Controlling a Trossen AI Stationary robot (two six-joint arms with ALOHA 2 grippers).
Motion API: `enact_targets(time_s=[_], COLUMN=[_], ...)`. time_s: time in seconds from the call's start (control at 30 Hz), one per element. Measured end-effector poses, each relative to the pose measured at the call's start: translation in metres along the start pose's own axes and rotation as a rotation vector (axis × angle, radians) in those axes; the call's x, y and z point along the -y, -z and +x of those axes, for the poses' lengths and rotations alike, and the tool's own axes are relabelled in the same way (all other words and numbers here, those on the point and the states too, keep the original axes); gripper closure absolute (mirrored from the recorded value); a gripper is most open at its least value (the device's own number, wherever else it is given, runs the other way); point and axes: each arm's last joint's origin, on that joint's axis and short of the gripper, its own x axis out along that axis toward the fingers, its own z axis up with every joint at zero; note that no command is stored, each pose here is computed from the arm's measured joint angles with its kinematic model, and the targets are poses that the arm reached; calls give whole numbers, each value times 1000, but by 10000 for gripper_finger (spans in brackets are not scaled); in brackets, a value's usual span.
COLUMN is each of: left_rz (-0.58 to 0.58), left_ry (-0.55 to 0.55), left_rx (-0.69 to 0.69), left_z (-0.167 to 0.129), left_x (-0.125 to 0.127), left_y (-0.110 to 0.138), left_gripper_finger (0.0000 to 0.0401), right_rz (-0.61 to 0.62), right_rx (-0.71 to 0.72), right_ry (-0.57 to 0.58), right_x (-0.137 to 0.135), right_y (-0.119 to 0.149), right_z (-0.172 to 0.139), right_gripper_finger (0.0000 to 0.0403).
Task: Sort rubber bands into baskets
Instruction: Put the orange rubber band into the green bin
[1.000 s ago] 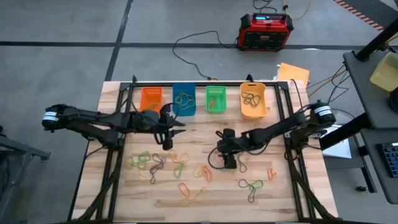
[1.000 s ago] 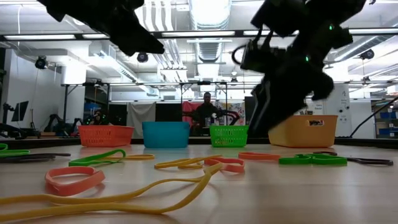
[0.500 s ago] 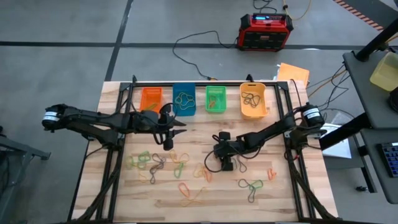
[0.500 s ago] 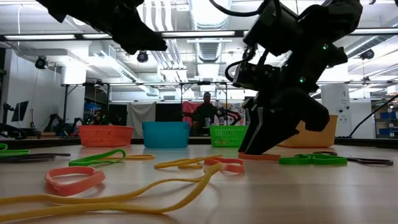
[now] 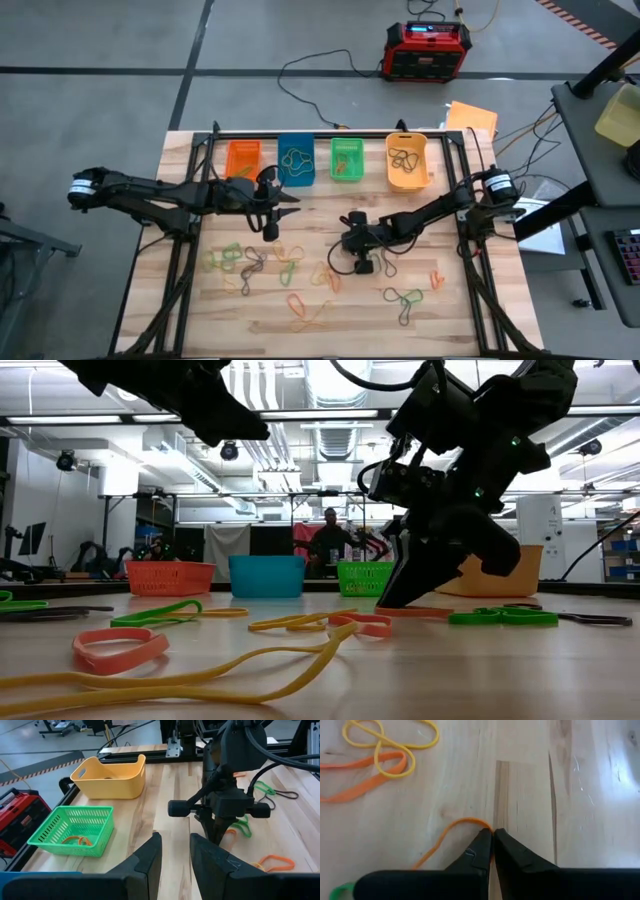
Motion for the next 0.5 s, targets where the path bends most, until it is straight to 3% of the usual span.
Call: enact_targets(time_s=[0.27, 0.5], left_rz=[-2, -2], left_ry=[-1, -1], left_rx=[15, 19], left_z=[0, 8], left_x=[0, 1], left_y=[-2, 0], left_gripper_finger=[315, 315], right_rz=[-32, -71], right_rx=[146, 282], right_ry=[30, 226], right_x=[11, 47], right_y=[-24, -41], right_z=[-41, -90], right_gripper_finger=[394, 394])
